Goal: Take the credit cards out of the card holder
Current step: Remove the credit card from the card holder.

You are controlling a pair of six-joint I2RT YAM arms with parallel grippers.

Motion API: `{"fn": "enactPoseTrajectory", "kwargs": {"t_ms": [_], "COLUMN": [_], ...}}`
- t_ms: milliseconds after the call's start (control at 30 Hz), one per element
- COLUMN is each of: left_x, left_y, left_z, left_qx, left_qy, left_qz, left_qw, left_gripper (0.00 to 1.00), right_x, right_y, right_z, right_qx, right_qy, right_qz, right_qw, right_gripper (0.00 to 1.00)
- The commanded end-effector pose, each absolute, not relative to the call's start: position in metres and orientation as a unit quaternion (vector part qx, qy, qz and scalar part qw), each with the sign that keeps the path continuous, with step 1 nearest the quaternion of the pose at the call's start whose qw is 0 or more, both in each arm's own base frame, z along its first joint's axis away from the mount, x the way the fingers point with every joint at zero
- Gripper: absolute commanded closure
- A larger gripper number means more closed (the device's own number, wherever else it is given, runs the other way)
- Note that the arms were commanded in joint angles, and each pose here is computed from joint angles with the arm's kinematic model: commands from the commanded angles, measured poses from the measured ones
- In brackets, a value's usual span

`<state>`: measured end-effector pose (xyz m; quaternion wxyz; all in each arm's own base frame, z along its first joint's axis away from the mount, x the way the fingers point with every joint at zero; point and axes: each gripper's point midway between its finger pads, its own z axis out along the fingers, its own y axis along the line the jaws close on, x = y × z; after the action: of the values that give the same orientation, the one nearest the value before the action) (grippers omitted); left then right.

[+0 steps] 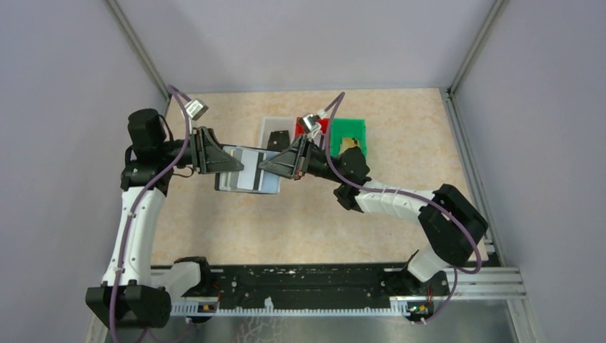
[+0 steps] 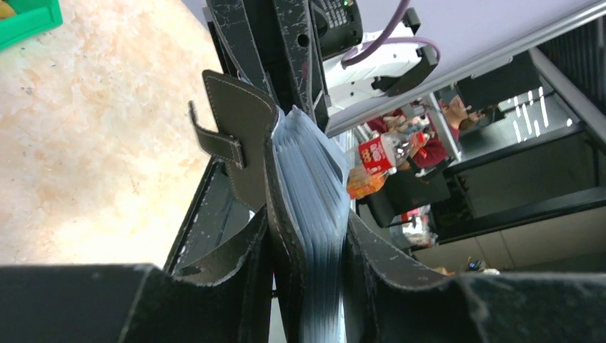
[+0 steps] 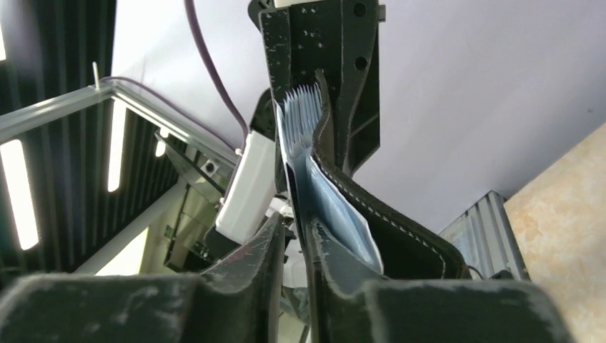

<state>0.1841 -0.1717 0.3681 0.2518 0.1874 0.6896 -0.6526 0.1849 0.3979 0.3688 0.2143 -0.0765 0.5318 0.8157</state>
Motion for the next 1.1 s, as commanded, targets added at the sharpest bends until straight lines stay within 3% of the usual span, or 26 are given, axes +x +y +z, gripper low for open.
{"fn": "enactPoseTrajectory", "kwargs": {"t_ms": [0, 100, 233, 300, 567, 1067], "left_x": [0.182, 0.185, 0.181, 0.178, 0.178, 0.179], "left_y": [-0.172, -0.171, -0.171, -0.172, -0.172, -0.171], "left_z": [0.373, 0.37, 0.375, 0.378, 0.378, 0.377], "left_qx": [0.226, 0.226, 0.229, 0.232, 0.23, 0.23], "left_qy": [0.679, 0.683, 0.678, 0.676, 0.677, 0.676], "left_qz": [-0.641, -0.637, -0.644, -0.646, -0.644, -0.646], "left_qw": [0.277, 0.277, 0.271, 0.27, 0.272, 0.269], "left_gripper": [1.0, 1.0, 1.0, 1.0, 1.0, 1.0], "right_x": [0.165, 0.161, 0.164, 0.166, 0.164, 0.184], "right_y": [0.386, 0.389, 0.395, 0.397, 0.399, 0.356], "right_z": [0.39, 0.395, 0.395, 0.399, 0.405, 0.374], "right_qx": [-0.119, -0.128, -0.126, -0.123, -0.131, -0.109], "right_qy": [0.514, 0.51, 0.506, 0.492, 0.475, 0.549], "right_qz": [0.811, 0.807, 0.811, 0.821, 0.834, 0.77], "right_qw": [0.254, 0.268, 0.266, 0.263, 0.248, 0.305], "right_gripper": [0.67, 0.5, 0.5, 0.55, 0.99, 1.0]}}
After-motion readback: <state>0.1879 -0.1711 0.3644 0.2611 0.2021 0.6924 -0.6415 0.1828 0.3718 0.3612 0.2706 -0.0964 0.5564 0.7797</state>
